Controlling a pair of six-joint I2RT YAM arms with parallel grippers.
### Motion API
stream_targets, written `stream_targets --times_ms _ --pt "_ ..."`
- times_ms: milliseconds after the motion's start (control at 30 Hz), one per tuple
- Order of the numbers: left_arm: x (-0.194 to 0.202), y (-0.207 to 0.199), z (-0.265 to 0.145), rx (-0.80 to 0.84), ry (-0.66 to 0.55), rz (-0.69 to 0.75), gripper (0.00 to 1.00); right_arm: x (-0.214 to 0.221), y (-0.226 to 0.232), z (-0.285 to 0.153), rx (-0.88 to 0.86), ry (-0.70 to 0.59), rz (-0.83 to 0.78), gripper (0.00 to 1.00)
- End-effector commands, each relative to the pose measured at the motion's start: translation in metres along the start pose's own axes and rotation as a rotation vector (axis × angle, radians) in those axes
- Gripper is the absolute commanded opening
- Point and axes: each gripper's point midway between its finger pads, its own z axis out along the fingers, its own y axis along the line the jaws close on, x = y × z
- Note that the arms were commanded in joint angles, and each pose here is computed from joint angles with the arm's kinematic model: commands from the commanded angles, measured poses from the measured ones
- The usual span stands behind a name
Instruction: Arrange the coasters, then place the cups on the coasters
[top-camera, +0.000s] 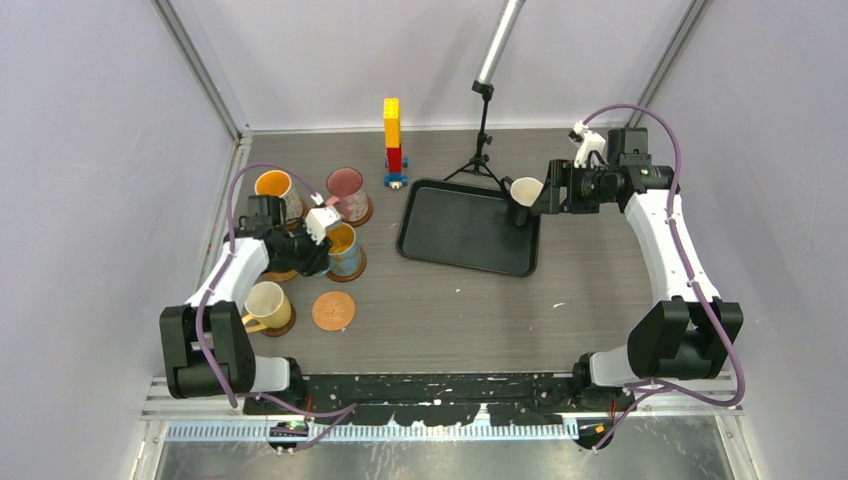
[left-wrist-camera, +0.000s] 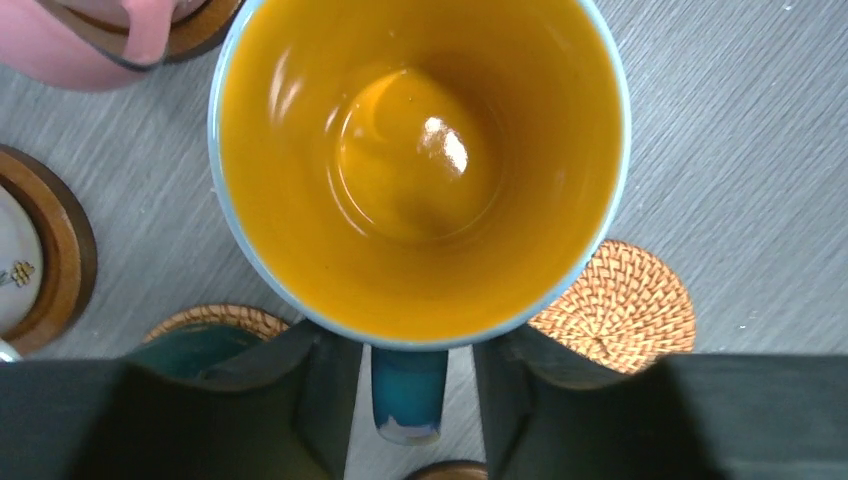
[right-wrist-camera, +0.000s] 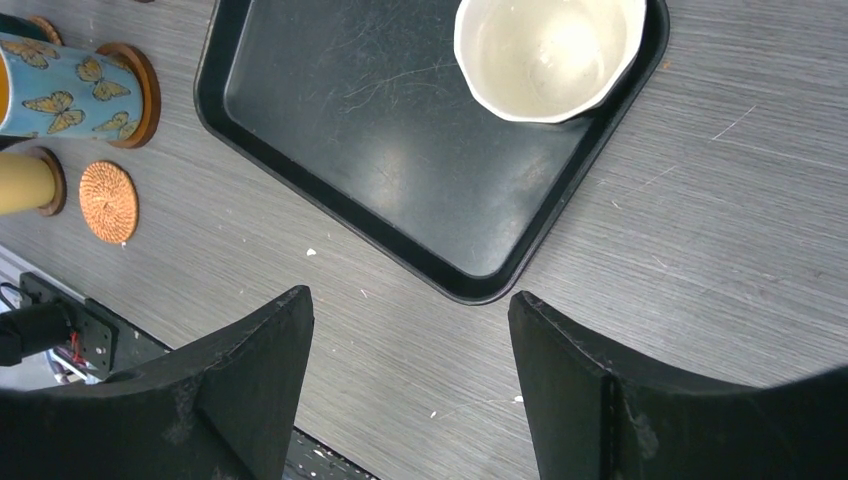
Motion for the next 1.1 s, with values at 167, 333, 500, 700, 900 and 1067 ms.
stream_targets --times_ms 167,333,500,700,900,1067 --pt "-0.018 -0.007 -0.025 -0.02 -0.047 0.08 0.57 -0.019 0.006 -0.001 0.016 -0.027 -0.096 0.76" --pt "-0.034 -0.022 -0.045 0.005 -0.083 0.09 0.61 -0.027 0.016 0.012 0.058 -0.002 -0.226 0.76" --pt "-0.062 -0.018 -0.069 -0.058 -0.146 0.063 0.95 -0.042 0.014 0.035 0.164 0.041 -0.38 0.76" --pt "-0.091 -0.023 -0.09 -0.076 -0.23 0.025 1.0 -0.066 0.01 0.067 0.224 0.101 -0.5 0.76" --pt "-0.099 -0.03 -0.1 -0.08 -0.258 0.013 1.0 -0.085 -0.003 0.1 0.244 0.164 -0.582 0.76" --pt "-0.102 -0.034 -0.103 -0.077 -0.271 0.0 1.0 -0.09 -0.011 0.133 0.228 0.218 -0.628 0.75"
